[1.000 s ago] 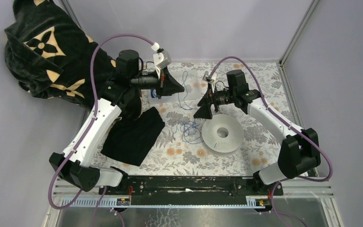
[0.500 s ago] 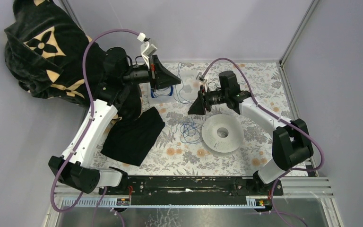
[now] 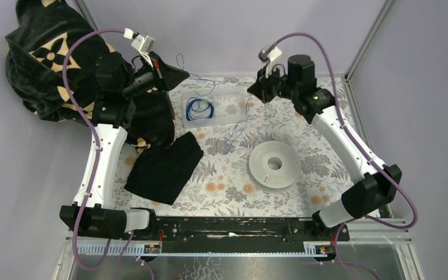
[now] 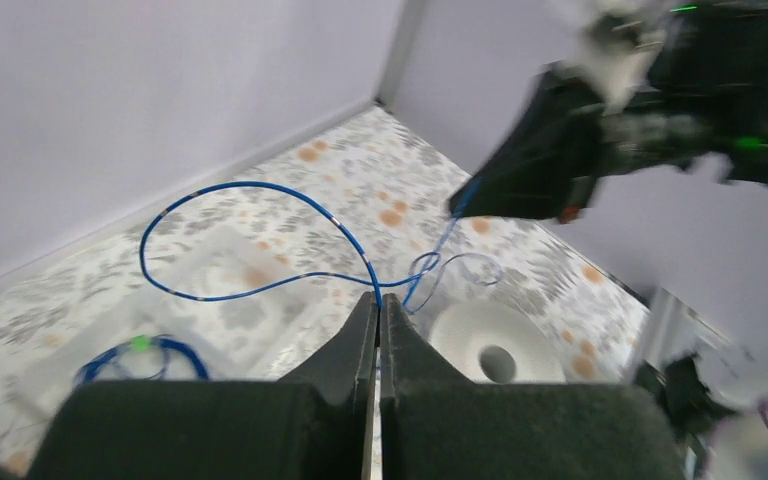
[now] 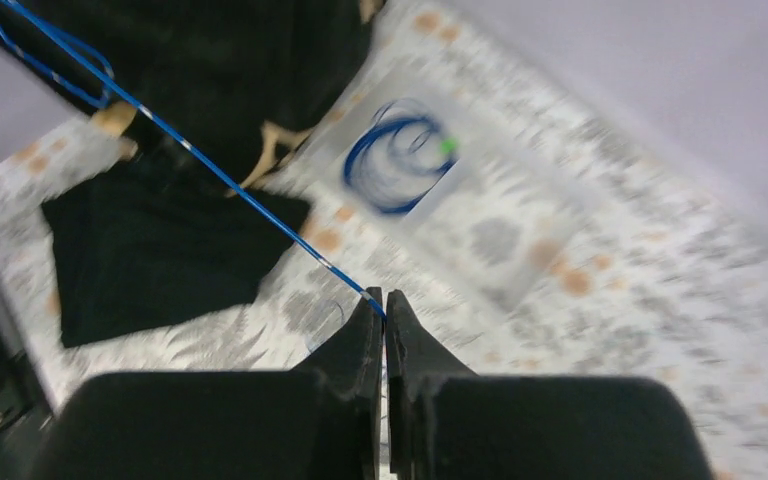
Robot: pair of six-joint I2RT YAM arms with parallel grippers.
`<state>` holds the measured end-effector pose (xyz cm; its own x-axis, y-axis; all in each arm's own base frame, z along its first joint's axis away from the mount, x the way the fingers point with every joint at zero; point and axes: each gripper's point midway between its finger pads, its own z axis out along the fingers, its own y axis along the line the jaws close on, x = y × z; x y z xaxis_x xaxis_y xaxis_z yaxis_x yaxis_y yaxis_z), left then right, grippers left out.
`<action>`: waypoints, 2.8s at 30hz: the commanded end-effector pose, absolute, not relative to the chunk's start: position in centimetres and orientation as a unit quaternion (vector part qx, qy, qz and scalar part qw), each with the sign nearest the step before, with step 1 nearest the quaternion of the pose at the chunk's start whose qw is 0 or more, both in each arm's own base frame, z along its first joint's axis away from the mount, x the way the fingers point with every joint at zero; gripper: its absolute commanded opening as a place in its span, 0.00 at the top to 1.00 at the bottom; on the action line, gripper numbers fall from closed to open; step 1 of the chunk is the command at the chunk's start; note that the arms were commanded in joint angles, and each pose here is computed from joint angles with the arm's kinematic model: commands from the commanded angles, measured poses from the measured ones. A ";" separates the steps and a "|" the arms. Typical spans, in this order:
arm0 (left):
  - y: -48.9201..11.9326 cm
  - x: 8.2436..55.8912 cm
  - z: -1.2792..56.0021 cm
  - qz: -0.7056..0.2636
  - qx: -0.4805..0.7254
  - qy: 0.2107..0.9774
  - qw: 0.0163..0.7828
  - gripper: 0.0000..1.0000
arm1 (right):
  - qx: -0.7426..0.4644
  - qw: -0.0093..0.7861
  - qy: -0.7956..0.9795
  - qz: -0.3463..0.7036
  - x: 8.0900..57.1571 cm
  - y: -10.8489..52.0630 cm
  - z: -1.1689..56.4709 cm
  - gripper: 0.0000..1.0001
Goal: Wrap the cables
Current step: Adjust the cable.
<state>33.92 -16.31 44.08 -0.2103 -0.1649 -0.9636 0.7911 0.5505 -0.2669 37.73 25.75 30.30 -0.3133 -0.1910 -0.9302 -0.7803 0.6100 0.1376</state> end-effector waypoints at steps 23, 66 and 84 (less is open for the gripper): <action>-20.3 35.4 35.6 -0.384 0.363 0.643 0.554 0.13 | -0.417 0.525 0.725 0.158 36.4 21.0 39.8 1.00; -32.9 32.4 28.0 -0.353 0.396 0.688 0.495 0.34 | -0.255 0.497 0.788 0.260 36.4 22.5 40.6 1.00; -33.6 33.2 24.6 -0.348 0.401 0.705 0.471 0.55 | -0.252 0.497 0.791 0.253 36.4 22.2 40.2 1.00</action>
<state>32.91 -32.26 23.26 -0.2746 0.2771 -0.9208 0.8714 0.4766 -0.1164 36.63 22.30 37.58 -0.4469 -0.1844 -0.8754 -0.6462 0.7432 0.1733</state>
